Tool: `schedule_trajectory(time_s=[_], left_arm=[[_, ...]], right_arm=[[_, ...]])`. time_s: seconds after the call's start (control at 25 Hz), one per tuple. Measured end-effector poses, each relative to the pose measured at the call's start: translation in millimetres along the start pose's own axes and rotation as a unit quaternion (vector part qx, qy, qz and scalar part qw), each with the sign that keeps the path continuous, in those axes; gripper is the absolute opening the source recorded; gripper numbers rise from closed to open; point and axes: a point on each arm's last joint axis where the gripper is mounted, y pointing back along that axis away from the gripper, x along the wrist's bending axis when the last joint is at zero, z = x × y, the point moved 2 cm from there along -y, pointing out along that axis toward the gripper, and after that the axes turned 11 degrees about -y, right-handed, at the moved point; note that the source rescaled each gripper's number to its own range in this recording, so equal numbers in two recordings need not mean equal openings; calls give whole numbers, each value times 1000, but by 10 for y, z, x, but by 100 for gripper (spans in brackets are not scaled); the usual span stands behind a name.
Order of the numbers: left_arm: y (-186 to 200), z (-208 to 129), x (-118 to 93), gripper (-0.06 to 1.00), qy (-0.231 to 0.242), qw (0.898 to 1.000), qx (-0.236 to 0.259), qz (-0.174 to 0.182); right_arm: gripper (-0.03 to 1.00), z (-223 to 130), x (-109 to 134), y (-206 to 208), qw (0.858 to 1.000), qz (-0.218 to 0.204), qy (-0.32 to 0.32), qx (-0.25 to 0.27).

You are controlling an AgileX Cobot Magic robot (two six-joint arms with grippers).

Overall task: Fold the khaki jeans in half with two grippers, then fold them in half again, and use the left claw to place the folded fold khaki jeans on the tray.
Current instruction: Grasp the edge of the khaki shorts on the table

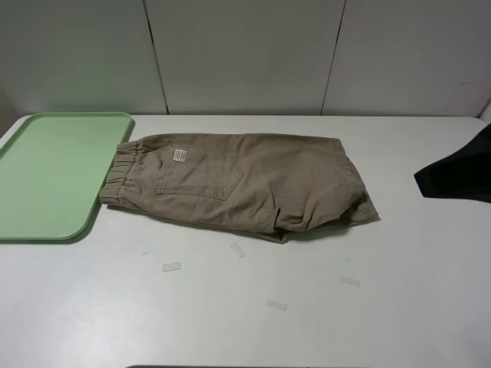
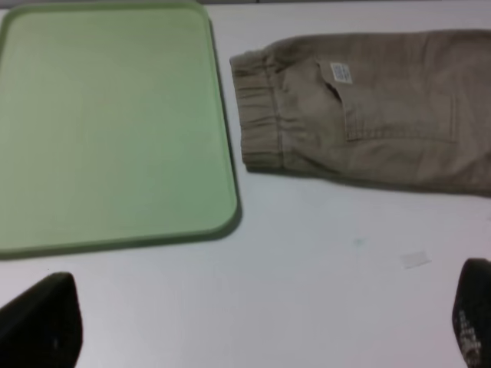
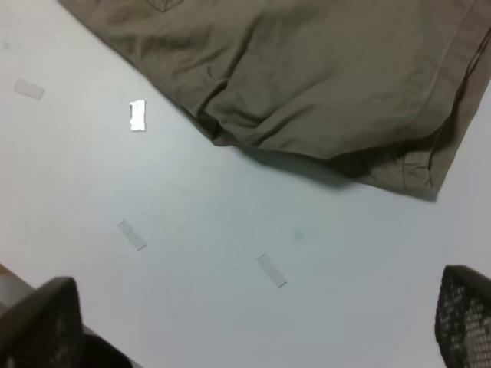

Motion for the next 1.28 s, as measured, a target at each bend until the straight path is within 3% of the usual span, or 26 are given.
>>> schedule_trajectory(time_s=[0.24, 0.6, 0.84, 1.28], left_arm=[[-201, -168, -40, 90, 0, 999, 44, -9], [-209, -175, -51, 88, 0, 999, 44, -14], [-209, -174, -51, 88, 1, 999, 44, -12], [-202, -179, -43, 88, 54, 995, 54, 68]], right_arm=[[100, -68, 9, 83, 1000, 1, -4, -23], [100, -77, 5, 70, 999, 1, -21, -25], [100, -68, -25, 59, 997, -10, -72, -25], [100, 133, -235, -531, 988, -72, -127, 41]])
